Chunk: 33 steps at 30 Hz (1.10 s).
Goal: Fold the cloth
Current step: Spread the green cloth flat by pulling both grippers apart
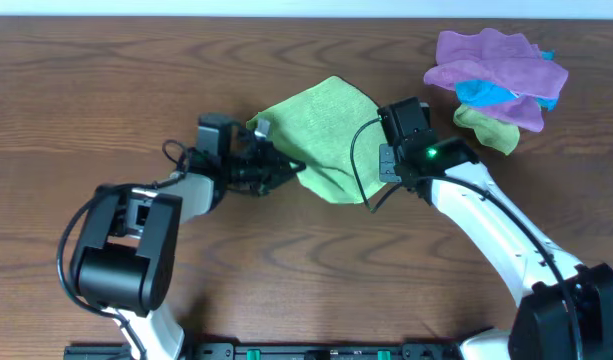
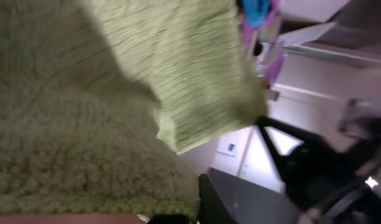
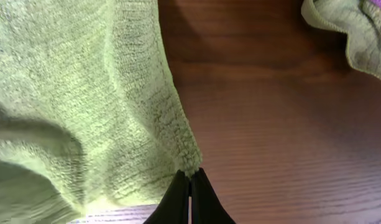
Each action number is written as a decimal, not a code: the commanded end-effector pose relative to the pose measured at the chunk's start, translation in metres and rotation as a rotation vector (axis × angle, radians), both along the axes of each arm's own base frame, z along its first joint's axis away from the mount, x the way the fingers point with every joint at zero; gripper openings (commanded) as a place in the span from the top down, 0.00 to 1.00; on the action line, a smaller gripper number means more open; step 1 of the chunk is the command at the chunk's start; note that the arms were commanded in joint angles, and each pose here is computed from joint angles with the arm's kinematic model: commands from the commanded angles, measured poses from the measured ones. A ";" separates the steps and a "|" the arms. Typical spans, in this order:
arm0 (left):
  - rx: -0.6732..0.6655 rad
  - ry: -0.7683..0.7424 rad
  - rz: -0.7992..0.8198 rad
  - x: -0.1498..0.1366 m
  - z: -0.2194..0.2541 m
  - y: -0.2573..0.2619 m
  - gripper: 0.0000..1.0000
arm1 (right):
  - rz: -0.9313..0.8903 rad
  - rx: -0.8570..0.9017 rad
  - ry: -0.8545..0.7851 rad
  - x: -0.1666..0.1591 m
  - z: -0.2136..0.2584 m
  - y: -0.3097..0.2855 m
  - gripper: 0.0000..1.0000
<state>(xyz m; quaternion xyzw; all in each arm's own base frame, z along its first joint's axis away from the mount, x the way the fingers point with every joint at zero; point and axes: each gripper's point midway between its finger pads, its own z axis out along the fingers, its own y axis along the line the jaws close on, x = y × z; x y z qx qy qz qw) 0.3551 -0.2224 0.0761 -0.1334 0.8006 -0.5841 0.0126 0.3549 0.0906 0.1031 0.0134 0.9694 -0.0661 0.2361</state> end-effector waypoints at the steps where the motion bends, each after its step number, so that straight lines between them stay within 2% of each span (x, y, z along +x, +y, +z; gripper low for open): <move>1: -0.071 0.046 -0.020 0.001 0.012 0.007 0.94 | -0.007 0.007 -0.018 0.005 0.008 -0.001 0.98; 6: -0.039 0.067 -0.016 -0.005 -0.001 0.022 0.94 | -0.007 0.007 -0.016 0.005 0.008 -0.001 0.99; 10: 0.066 0.100 -0.008 -0.017 -0.027 0.035 0.94 | -0.013 0.011 -0.017 0.005 0.008 -0.001 0.99; 13: 0.138 0.114 -0.013 -0.025 -0.041 0.040 0.89 | -0.011 0.018 -0.015 0.004 0.007 0.001 0.99; 21: 0.312 0.166 -0.054 -0.052 -0.072 0.057 0.83 | -0.005 0.030 -0.010 0.003 0.007 0.004 0.99; 23: 0.339 0.179 -0.067 -0.058 -0.076 0.060 0.82 | -0.003 0.029 -0.007 0.003 0.006 0.004 0.99; 29: 0.383 0.214 -0.113 -0.076 -0.082 0.065 0.69 | -0.003 0.027 -0.003 0.002 0.006 0.004 0.98; 33: 0.421 0.240 -0.114 -0.081 -0.088 0.070 0.68 | -0.003 0.028 -0.003 0.002 0.006 0.004 0.99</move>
